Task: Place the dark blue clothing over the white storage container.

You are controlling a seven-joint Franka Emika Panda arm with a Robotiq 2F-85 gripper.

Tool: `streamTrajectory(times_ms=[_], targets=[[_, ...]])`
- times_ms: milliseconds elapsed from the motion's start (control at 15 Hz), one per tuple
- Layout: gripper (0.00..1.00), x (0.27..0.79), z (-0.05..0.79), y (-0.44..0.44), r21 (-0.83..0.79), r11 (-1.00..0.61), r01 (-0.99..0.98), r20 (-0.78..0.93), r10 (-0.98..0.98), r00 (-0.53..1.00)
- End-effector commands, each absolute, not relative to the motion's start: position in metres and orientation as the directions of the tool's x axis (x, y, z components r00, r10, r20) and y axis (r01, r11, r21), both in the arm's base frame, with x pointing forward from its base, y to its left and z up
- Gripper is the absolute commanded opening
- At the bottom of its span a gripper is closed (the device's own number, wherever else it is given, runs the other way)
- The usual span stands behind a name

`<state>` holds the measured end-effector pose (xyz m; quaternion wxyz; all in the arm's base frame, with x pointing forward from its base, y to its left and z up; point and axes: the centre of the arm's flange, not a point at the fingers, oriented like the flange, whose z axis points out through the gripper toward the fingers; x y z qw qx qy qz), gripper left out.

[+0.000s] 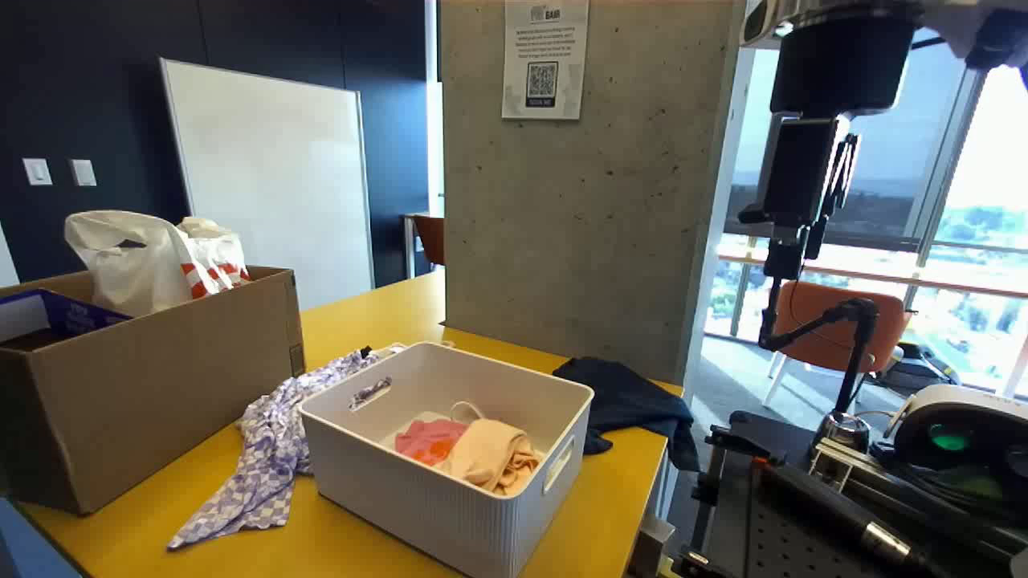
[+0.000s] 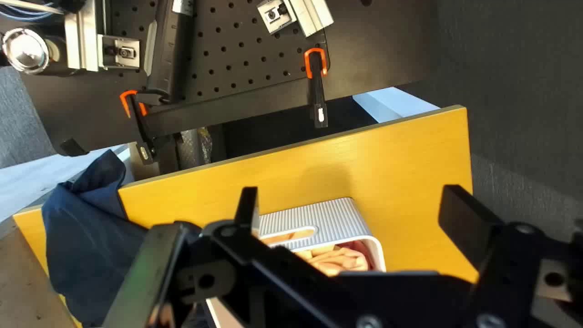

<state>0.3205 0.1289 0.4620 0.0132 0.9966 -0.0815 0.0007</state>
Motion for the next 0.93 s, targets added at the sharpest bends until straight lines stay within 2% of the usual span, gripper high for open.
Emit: streamTrajectory(times_ms=[0, 667, 867], targets=[[1.00, 0.321, 0.462, 0.129, 0.026, -0.986, -0.162, 0.004, -0.162, 0.987], [1.00, 0.323, 0.460, 0.128, 0.031, -0.986, -0.161, 0.007, -0.161, 0.987], [1.00, 0.337, 0.466, 0.084, 0.025, -0.985, -0.173, 0.038, -0.172, 0.984]])
